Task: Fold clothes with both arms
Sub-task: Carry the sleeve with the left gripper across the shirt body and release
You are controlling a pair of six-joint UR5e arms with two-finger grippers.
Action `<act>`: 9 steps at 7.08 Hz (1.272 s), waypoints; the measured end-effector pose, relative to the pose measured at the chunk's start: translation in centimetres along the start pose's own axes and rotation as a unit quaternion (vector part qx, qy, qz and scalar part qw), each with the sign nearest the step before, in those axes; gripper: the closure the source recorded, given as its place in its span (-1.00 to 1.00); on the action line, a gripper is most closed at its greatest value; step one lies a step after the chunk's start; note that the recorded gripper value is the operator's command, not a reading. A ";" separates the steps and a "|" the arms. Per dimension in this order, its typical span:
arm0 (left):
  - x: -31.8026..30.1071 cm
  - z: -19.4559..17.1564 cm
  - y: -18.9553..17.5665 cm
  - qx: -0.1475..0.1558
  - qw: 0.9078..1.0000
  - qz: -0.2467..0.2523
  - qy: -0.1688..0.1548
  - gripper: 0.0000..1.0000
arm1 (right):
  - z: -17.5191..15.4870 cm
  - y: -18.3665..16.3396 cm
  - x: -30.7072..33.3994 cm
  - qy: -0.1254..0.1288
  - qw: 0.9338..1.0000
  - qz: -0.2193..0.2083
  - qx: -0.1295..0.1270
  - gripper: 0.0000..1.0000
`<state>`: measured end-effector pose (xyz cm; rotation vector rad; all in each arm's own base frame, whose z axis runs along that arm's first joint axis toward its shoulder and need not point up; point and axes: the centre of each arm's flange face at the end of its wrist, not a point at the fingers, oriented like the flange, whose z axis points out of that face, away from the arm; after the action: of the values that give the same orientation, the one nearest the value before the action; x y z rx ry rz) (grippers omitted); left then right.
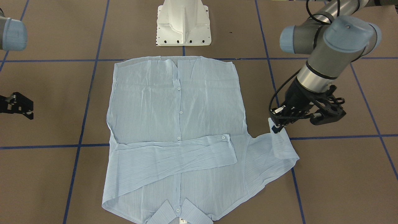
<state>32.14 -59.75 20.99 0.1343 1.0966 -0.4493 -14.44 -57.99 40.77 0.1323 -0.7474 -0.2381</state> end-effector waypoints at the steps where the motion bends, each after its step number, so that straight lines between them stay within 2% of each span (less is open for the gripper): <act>1: 5.9 -1.5 0.9 -0.007 0.997 -0.063 0.033 1.00 | 0.8 1.9 2.8 -0.012 1.000 -0.005 0.004 -1.00; 2: 11.0 -2.5 1.2 -0.013 0.990 -0.127 0.057 1.00 | 1.5 3.3 4.7 -0.017 1.000 -0.008 0.009 -1.00; 4: 15.3 -0.7 1.0 -0.023 0.975 -0.207 0.080 1.00 | 2.2 4.1 5.9 -0.020 1.000 -0.009 0.011 -1.00; 6: 16.3 3.9 3.8 -0.008 0.968 -0.233 0.087 1.00 | 2.3 4.3 6.1 -0.020 1.000 -0.009 0.012 -1.00; 7: 17.0 6.6 7.1 0.005 0.969 -0.232 0.088 1.00 | 2.3 4.3 6.1 -0.020 1.000 -0.009 0.011 -1.00; 9: 19.9 12.9 14.9 0.001 0.972 -0.216 0.093 1.00 | 2.7 4.6 6.5 -0.019 1.000 -0.006 0.007 -1.00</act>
<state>56.52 -56.10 7.63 -0.0663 1.3148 -0.8403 -10.92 -55.36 47.91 0.1463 -0.7866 -0.2462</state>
